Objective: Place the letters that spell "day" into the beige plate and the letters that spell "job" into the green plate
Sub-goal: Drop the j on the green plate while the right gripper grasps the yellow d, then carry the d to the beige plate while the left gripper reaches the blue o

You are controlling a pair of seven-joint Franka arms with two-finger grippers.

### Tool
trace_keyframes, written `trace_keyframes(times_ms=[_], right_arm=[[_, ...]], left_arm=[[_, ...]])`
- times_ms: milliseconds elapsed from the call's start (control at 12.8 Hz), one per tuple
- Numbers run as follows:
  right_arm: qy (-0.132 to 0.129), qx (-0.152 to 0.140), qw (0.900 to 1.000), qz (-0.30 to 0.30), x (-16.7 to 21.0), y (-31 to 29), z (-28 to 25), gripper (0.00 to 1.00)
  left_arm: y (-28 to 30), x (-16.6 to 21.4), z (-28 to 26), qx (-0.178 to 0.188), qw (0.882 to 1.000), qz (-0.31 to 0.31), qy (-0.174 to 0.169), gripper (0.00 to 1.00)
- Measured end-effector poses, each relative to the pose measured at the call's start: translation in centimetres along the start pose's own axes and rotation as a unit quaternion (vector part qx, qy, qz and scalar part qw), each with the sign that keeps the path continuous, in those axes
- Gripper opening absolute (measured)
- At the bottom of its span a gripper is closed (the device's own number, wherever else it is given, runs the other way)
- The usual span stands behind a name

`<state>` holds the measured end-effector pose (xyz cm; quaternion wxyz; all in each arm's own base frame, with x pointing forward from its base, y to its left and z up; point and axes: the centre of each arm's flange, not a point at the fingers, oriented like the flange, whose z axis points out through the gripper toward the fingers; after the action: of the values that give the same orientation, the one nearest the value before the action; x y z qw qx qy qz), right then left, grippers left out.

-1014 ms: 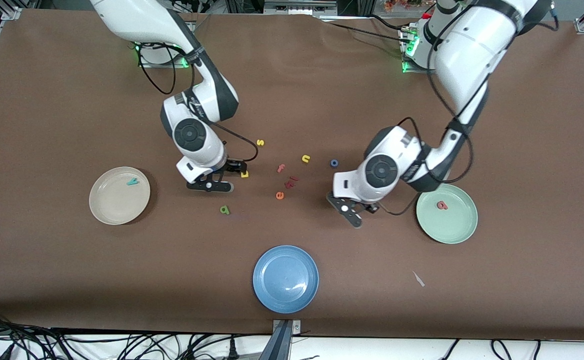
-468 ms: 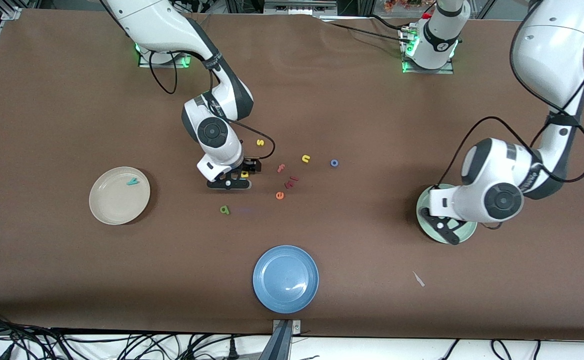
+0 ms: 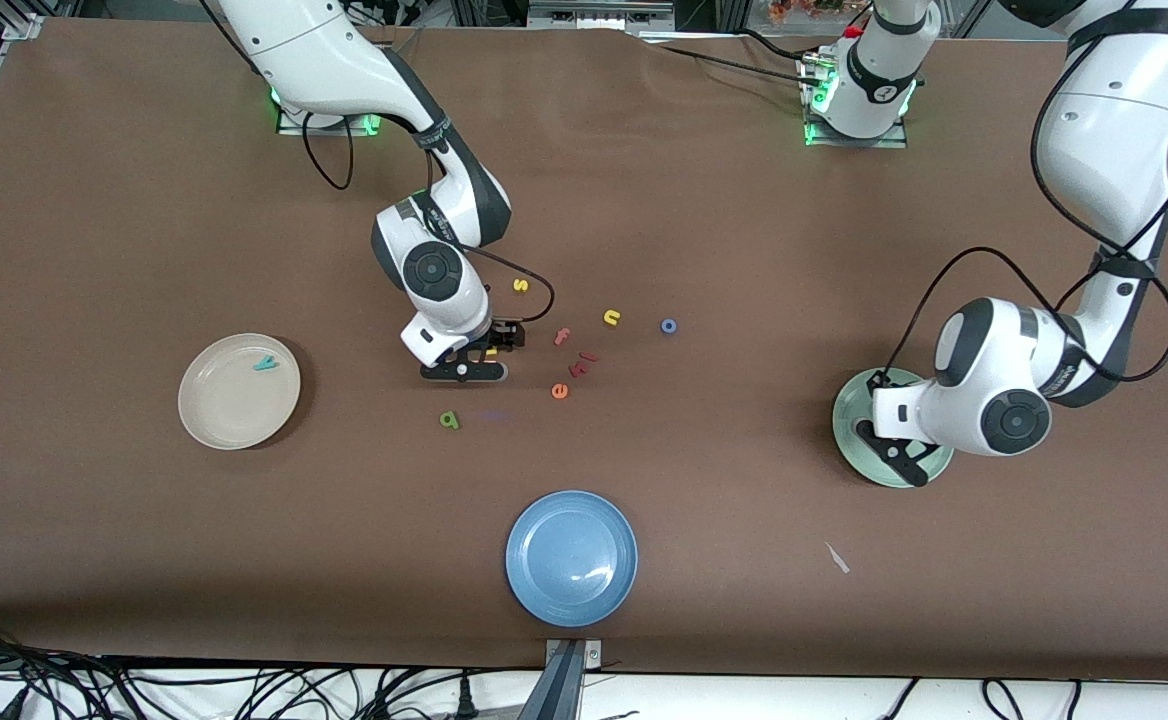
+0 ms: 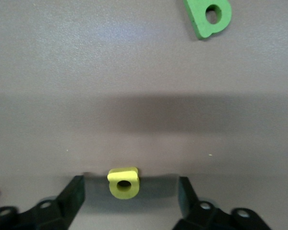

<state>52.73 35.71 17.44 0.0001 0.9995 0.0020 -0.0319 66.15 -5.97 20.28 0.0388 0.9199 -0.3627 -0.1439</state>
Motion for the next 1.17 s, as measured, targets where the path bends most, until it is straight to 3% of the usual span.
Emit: trace_keyframes(times_ms=[156, 234, 312, 390, 546, 624, 780, 858, 1170], right_arm=[[0.000, 0.000, 1.000, -0.001, 0.0, -0.1, 0.0, 0.78], [0.000, 0.000, 1.000, -0.001, 0.0, -0.2, 0.0, 0.77], [0.000, 0.000, 1.000, -0.002, -0.1, -0.2, 0.0, 0.67], [0.000, 0.000, 1.000, -0.003, -0.1, -0.3, 0.0, 0.67], [0.002, 0.001, 1.000, -0.003, -0.1, -0.4, -0.2, 0.47], [0.002, 0.001, 1.000, -0.004, 0.0, -0.5, -0.2, 0.46], [0.003, 0.002, 1.000, -0.004, 0.0, -0.5, -0.3, 0.27], [0.004, 0.002, 1.000, -0.004, 0.1, -0.5, -0.3, 0.28], [-0.003, -0.003, 1.000, -0.008, 1.4, -0.5, -2.1, 0.28]], left_arm=[[0.6, 0.8, 0.4, 0.002, 1.000, 0.007, 0.006, 0.11], [0.6, 0.9, 0.5, 0.002, 1.000, 0.007, 0.006, 0.17], [0.6, 0.9, 0.5, 0.002, 1.000, 0.007, 0.006, 0.25], [0.5, 0.8, 0.5, 0.002, 1.000, 0.007, 0.006, 0.36], [0.4, 0.8, 0.1, 0.004, 1.000, 0.005, 0.008, 0.57], [0.4, 0.7, -0.7, 0.006, 1.000, 0.004, 0.008, 0.68], [2.2, 0.9, -3.6, 0.001, 1.000, 0.001, 0.002, 0.91], [3.9, 1.3, -5.1, -0.001, 1.000, -0.012, -0.001, 1.00], [11.6, 3.9, -8.2, -0.011, 0.994, -0.110, -0.007, 1.00]])
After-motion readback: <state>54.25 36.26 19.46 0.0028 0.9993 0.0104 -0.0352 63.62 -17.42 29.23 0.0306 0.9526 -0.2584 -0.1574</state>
